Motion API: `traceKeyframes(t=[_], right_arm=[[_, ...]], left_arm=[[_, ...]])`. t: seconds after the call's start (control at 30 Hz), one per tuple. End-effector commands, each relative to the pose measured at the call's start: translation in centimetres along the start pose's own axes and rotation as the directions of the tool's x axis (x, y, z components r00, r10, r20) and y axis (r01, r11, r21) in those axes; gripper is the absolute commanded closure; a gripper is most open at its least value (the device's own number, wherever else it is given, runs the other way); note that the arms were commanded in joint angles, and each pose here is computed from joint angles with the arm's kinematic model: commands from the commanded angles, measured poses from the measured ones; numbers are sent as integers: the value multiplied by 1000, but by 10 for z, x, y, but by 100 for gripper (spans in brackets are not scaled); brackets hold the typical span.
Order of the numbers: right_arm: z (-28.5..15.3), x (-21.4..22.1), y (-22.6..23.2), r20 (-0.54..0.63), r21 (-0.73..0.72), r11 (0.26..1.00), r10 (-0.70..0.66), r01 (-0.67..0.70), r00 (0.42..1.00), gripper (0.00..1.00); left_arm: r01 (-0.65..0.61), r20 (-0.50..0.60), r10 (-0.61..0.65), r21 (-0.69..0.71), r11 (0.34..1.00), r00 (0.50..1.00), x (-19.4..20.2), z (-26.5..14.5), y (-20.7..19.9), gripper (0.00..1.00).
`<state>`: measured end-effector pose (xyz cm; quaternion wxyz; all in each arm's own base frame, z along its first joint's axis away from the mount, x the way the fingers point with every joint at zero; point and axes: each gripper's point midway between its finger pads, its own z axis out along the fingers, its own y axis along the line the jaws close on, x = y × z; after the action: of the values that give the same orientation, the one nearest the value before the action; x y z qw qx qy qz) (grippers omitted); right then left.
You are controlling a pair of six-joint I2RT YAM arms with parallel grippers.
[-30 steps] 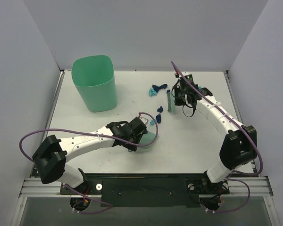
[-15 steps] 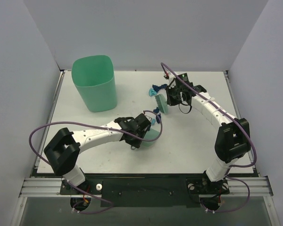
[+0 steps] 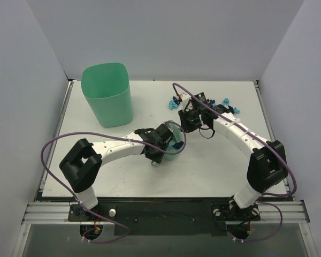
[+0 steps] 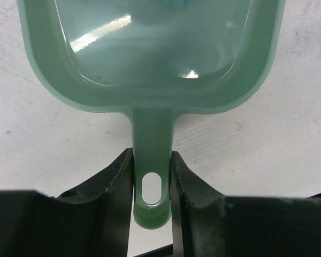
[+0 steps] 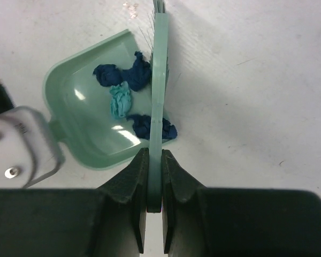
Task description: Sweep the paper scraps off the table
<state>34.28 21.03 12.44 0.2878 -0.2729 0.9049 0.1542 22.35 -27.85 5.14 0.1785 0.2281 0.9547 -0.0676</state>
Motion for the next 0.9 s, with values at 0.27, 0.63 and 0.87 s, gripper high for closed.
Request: traceKeyframes(t=[0.27, 0.63, 0.87], right_arm=[[-27, 13, 24, -1, -9, 998, 55, -55, 998, 100], [-62, -21, 21, 141, 43, 990, 130, -137, 981, 100], [-103, -44, 11, 270, 113, 968, 188, -225, 944, 100]], left_arm=[[27, 93, -32, 54, 998, 995, -21, 5, -13, 100], [30, 197, -32, 14, 999, 980, -32, -3, -15, 100], [62, 304, -64, 16, 998, 951, -48, -18, -13, 100]])
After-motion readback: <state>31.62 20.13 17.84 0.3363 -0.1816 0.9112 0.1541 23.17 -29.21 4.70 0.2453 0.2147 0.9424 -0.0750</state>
